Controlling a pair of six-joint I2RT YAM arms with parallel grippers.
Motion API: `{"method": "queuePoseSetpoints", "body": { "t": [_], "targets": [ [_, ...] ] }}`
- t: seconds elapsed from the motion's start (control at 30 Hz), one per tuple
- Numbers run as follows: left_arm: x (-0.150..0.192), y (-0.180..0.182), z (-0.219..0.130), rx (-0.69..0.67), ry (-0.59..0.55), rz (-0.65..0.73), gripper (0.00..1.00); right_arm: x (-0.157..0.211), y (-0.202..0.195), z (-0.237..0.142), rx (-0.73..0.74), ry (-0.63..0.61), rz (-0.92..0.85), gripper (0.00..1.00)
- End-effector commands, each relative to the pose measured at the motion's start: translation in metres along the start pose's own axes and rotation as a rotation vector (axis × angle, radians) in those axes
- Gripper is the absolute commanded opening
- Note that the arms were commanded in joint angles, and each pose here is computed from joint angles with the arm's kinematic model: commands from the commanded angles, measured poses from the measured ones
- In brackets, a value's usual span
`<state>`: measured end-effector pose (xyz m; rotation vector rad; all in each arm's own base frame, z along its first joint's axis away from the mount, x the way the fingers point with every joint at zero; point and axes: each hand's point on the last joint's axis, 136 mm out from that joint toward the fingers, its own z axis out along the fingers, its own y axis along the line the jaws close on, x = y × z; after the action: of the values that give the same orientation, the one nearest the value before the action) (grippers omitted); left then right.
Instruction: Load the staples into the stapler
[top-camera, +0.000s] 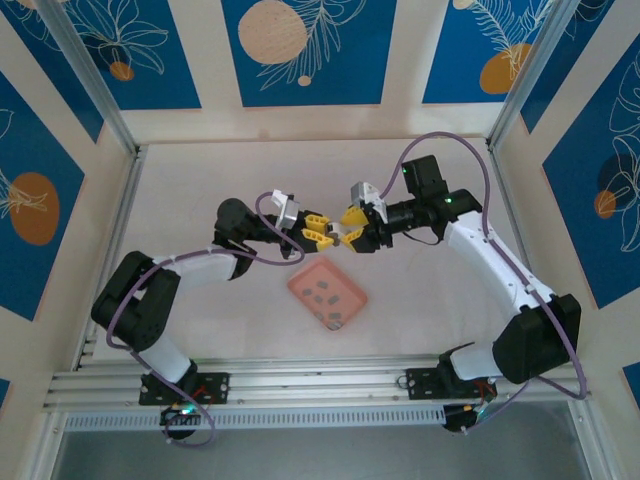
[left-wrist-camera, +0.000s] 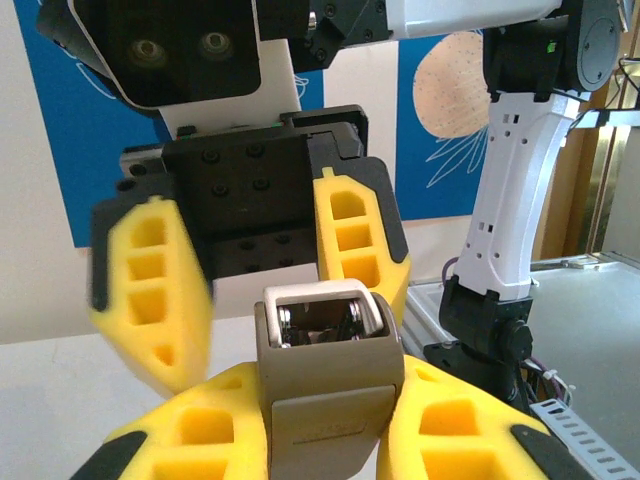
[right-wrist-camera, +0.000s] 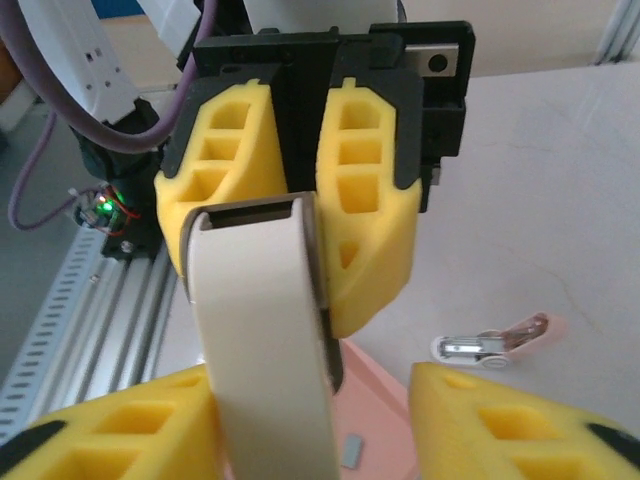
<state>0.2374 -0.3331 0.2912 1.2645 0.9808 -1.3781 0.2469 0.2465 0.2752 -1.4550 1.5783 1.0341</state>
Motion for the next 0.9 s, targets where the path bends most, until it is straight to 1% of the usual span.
{"method": "queuePoseSetpoints", "body": {
  "t": [0.0,0.1,0.13,0.17,0.3,0.37,0.43,0.53,0.63,0.67,0.73,0.77,0.87],
  "targets": [
    [-0.005,-0.004,-0.001,0.014,-0.016,0.047,0.00,-0.009,0.008,-0.002,-0.040,-0.026,0.001,0.38],
    [-0.003,0.001,-0.002,-0.024,-0.017,0.034,0.00,-0.011,0.009,-0.004,-0.043,-0.033,0.003,0.24],
    [-0.002,0.003,-0.002,-0.040,-0.016,0.028,0.05,-0.012,0.009,-0.006,-0.045,-0.039,0.010,0.21],
    [-0.001,0.006,-0.003,-0.064,-0.018,0.022,0.12,-0.013,0.008,-0.008,-0.042,-0.047,0.016,0.19],
    [0.005,0.022,-0.010,-0.204,-0.011,-0.017,0.38,-0.014,0.003,-0.019,-0.005,-0.085,0.084,0.14],
    [0.010,0.031,-0.016,-0.294,0.008,-0.040,0.46,-0.007,-0.005,-0.021,0.046,-0.090,0.162,0.10],
    [0.019,0.042,-0.024,-0.398,0.037,-0.077,0.51,0.002,-0.013,-0.021,0.104,-0.083,0.258,0.09],
    [0.034,0.060,-0.042,-0.576,0.106,-0.144,0.56,0.018,-0.024,-0.018,0.185,-0.079,0.448,0.09],
    [0.060,0.077,-0.066,-0.788,0.233,-0.241,0.61,0.027,-0.031,-0.013,0.219,-0.099,0.654,0.06],
    [0.069,0.077,-0.070,-0.815,0.289,-0.266,0.63,0.032,-0.035,-0.011,0.251,-0.091,0.723,0.05],
    [0.080,0.074,-0.074,-0.837,0.351,-0.298,0.66,0.042,-0.041,-0.007,0.294,-0.075,0.847,0.02],
    [0.083,0.071,-0.073,-0.827,0.359,-0.308,0.66,0.046,-0.043,-0.006,0.304,-0.071,0.903,0.00],
    [0.087,0.060,-0.064,-0.761,0.342,-0.312,0.67,0.060,-0.051,-0.007,0.370,-0.051,1.075,0.00]
  ]
}}
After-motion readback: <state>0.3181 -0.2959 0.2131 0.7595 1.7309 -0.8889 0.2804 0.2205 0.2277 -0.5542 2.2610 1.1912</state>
